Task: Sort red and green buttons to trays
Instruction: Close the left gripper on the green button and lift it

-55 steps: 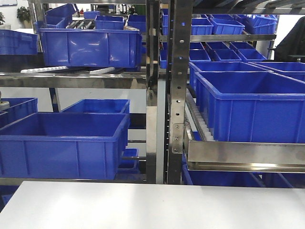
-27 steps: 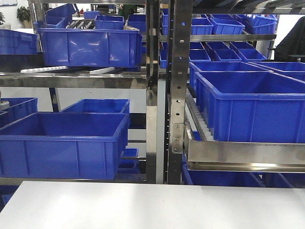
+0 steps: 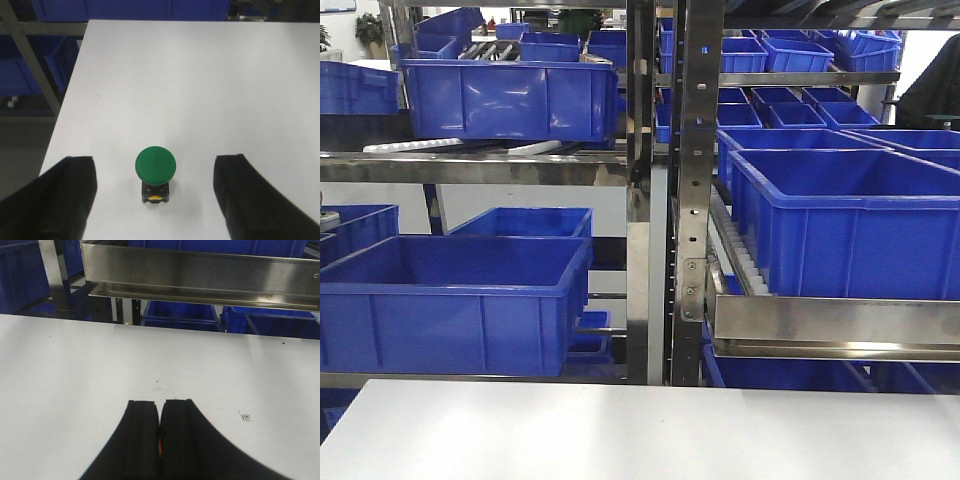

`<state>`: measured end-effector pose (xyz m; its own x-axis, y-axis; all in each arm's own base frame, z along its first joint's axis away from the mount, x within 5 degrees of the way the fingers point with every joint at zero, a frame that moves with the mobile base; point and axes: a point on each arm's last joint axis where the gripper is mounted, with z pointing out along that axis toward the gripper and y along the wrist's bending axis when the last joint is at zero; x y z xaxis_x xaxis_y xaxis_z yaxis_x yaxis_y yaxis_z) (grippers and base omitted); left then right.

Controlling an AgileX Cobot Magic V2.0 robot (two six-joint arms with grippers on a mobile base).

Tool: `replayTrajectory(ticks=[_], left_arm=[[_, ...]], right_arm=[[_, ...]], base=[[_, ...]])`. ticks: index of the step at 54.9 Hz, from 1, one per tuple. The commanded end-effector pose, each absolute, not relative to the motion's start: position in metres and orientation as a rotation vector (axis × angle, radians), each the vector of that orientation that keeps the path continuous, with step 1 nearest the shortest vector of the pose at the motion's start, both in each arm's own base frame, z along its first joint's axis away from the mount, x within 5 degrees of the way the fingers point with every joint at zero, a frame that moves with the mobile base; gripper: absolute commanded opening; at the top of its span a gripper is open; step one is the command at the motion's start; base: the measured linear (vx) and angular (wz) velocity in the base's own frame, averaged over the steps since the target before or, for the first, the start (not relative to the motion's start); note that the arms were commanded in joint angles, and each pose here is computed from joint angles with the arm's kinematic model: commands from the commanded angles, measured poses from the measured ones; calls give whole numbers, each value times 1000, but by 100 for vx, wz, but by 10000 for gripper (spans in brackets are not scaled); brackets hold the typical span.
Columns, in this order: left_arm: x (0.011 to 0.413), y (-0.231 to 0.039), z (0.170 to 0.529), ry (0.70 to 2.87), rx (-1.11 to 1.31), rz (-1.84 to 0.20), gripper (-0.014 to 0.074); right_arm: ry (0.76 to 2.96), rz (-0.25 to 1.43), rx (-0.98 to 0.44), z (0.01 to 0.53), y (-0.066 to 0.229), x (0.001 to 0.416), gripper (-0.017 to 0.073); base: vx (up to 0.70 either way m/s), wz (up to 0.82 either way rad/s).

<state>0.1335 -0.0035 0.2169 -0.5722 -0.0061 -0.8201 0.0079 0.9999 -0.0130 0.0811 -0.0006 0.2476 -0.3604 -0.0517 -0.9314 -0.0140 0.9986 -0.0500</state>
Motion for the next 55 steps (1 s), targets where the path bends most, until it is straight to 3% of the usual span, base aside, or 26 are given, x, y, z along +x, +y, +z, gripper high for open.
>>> replayTrajectory(ticks=[1,28,55], left_arm=[[150,-5,226,2111,12,-25,617],[199,-7,182,2170,75,-29,608],[218,0,155,2222,22,-21,590]], right_arm=[[1839,-46,-61,265,0,85,156],[1856,-29,-39,263,0,85,172],[1856,-30,-40,263,0,85,185]], base=[[0,0],[0,0],[0,0]])
